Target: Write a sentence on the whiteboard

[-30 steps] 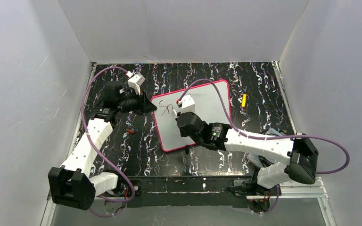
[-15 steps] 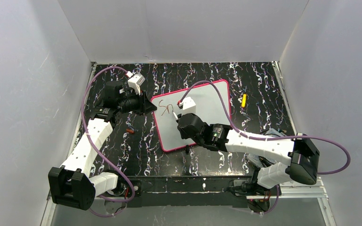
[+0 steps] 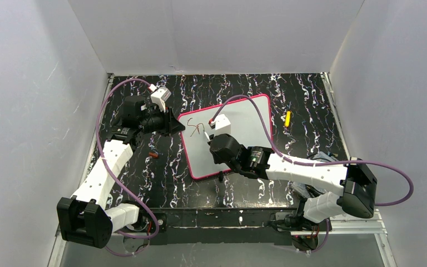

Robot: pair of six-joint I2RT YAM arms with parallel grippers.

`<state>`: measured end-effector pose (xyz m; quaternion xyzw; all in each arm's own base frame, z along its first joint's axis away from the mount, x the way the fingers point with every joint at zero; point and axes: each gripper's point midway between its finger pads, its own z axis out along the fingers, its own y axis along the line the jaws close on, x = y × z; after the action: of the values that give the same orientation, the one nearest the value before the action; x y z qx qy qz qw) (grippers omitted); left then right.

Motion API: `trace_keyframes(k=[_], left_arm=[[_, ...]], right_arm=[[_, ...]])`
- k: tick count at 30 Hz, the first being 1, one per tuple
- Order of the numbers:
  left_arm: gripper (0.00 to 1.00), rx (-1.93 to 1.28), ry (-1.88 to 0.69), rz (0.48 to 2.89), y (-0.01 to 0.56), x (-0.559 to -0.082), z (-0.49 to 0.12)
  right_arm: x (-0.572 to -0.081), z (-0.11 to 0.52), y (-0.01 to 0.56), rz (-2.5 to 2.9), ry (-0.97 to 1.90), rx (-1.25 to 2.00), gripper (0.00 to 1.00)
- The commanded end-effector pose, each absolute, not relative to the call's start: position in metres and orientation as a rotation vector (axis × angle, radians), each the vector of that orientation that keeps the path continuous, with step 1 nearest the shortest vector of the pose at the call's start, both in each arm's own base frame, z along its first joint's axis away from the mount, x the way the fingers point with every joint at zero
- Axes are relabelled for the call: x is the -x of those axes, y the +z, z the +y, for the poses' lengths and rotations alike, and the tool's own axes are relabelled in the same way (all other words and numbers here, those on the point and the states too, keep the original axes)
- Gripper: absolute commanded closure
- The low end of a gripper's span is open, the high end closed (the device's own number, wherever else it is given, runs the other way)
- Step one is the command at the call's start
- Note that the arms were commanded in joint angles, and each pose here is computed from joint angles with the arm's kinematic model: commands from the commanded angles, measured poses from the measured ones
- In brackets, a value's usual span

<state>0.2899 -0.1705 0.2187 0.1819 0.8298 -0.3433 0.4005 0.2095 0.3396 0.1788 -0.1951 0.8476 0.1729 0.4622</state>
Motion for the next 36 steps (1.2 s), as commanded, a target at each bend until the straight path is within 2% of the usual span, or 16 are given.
trace_keyframes(k=[1, 15, 36], left_arm=[[1.0, -0.516, -0.86, 2.086, 0.22, -0.28, -0.171], [1.0, -0.518, -0.862, 2.084, 0.221, -0.28, -0.172], [1.0, -0.516, -0.858, 2.08, 0.222, -0.279, -0.171]], right_arm=[[-0.23, 0.341, 0.215, 1.976, 0.423, 0.38, 0.99], [-0.239, 0.348, 0.229, 1.943, 0.403, 0.386, 0.99], [-0.231, 0.325, 0.205, 2.013, 0.354, 0.35, 0.99]])
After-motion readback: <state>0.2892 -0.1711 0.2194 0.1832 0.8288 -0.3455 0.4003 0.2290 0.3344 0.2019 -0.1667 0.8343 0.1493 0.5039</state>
